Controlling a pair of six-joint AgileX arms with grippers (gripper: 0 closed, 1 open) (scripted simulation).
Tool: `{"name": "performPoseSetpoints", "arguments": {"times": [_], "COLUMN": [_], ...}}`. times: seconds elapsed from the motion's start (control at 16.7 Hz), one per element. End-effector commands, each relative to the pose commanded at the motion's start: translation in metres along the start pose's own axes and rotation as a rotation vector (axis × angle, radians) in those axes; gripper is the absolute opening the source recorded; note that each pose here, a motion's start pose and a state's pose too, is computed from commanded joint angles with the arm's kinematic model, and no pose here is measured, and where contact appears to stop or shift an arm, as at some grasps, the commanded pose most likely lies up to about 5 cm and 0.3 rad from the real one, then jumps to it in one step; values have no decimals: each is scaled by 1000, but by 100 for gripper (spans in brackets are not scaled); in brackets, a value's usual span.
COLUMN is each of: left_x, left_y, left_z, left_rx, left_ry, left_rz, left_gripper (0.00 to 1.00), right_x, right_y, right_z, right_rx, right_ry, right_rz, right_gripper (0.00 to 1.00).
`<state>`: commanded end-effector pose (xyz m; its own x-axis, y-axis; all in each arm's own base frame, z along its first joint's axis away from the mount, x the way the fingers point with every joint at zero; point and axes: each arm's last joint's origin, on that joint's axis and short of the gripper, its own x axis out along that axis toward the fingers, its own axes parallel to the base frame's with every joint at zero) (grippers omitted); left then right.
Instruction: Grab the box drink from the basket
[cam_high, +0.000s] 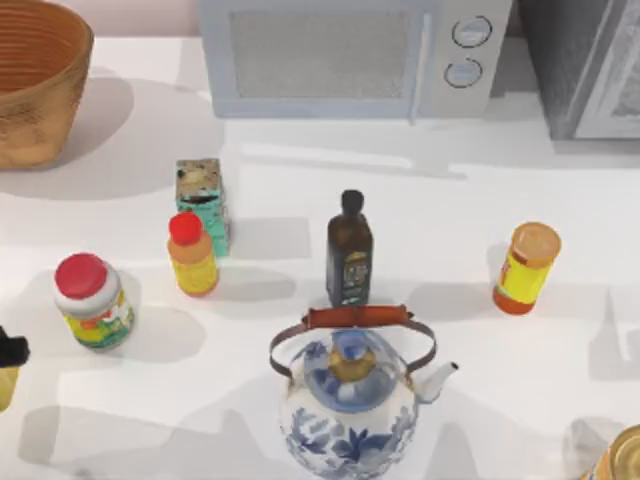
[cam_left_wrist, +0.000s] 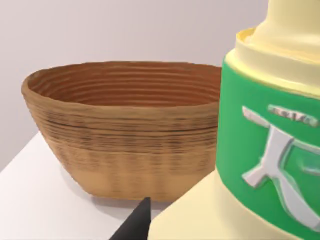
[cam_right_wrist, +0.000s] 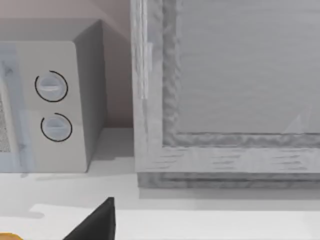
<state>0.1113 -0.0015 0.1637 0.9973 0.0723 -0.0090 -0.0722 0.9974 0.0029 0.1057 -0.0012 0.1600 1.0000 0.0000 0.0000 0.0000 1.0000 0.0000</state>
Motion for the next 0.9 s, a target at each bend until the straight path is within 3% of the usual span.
{"name": "performPoseSetpoints", "arguments": {"times": [0.6, 0.9], "left_x": [31, 41], "left_y": [-13, -21], "left_z": [22, 24], "left_rx": [1, -2], "left_ry": [-20, -19], "left_rz": [363, 475], "left_gripper": [0, 0], "right_x": [0, 0], "right_y": [0, 0], "right_z": [0, 0], "right_rx": [0, 0], "right_ry": [0, 0], "right_rz": [0, 0], "right_gripper": [100, 100]}}
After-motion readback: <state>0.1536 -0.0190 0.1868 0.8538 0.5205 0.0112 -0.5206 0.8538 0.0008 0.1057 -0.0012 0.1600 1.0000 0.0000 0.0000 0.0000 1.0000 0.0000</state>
